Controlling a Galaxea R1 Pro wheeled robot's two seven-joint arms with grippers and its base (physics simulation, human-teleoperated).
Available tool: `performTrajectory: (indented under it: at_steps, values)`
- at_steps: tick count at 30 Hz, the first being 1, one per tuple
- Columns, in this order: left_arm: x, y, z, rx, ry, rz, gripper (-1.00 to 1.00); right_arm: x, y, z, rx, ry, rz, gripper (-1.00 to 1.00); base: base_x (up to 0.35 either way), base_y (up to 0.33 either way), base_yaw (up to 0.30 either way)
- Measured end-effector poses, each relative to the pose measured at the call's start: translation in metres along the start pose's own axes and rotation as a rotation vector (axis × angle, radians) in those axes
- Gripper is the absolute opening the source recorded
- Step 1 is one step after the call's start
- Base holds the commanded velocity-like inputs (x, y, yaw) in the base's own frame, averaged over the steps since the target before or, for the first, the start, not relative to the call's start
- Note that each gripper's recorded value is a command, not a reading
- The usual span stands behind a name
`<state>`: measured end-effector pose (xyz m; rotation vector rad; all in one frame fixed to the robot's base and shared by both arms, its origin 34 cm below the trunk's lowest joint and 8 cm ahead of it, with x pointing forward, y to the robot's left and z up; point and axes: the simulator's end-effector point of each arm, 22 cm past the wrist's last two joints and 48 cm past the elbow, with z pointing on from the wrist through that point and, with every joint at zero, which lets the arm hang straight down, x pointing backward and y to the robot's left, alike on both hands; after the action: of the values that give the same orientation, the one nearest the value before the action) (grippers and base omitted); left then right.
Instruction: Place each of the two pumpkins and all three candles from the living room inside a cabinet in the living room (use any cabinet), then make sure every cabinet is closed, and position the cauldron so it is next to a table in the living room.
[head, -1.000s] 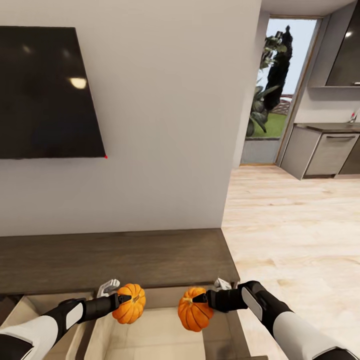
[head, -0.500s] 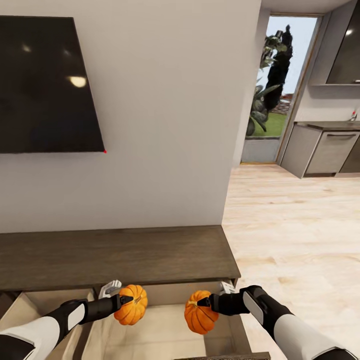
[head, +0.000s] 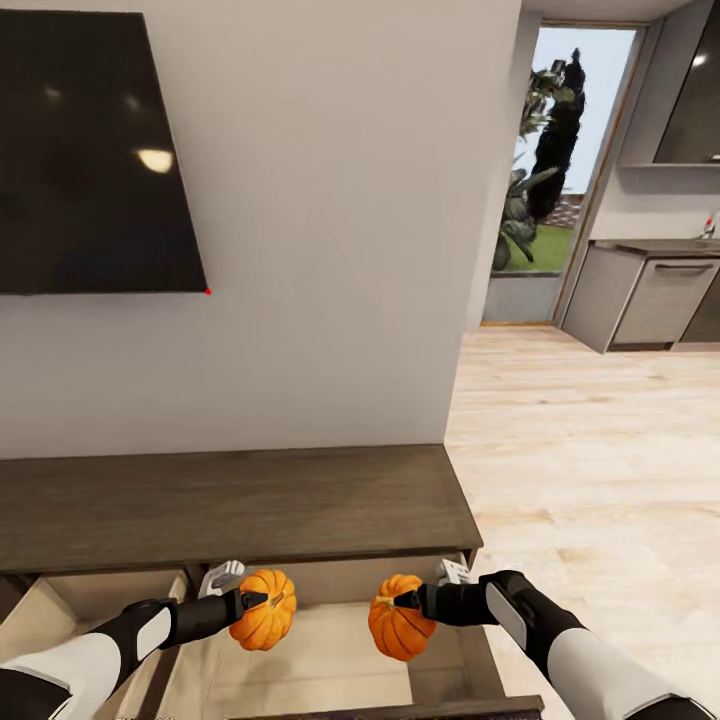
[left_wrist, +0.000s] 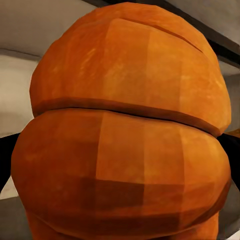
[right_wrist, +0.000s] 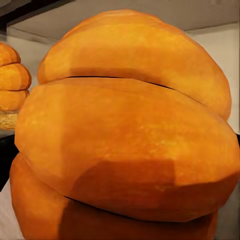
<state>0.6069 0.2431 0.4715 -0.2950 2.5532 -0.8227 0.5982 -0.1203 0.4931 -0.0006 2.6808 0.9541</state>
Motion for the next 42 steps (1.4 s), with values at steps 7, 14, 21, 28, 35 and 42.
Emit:
performTrajectory:
  at_steps: [7,14,21,28,35,42]
  values:
    - [0.007,0.009,0.009,0.000,0.000,0.000,-1.00,0.003,-0.007,0.014,0.014,-0.021,-0.096,-1.00,0.000,0.000,0.000]
    - [0.014,0.018,0.019,0.000,-0.001,-0.002,-1.00,0.010,-0.014,0.025,0.020,-0.020,-0.103,-1.00,0.000,0.000,0.068]
    - [0.023,0.027,0.028,-0.001,0.002,0.001,-1.00,0.017,-0.021,0.037,0.017,-0.020,-0.104,-1.00,0.000,0.000,0.272]
    - [0.024,0.033,0.030,-0.004,-0.004,-0.002,-1.00,0.020,-0.025,0.041,0.017,-0.021,-0.101,-1.00,0.000,0.000,0.115]
    - [0.032,0.034,0.032,-0.003,0.003,0.000,-1.00,0.019,-0.026,0.039,0.007,-0.024,-0.089,-1.00,0.000,0.000,0.001]
    - [0.042,0.022,0.039,0.018,0.016,0.006,-1.00,0.018,-0.022,0.041,-0.002,-0.029,-0.085,-1.00,0.000,0.000,0.000]
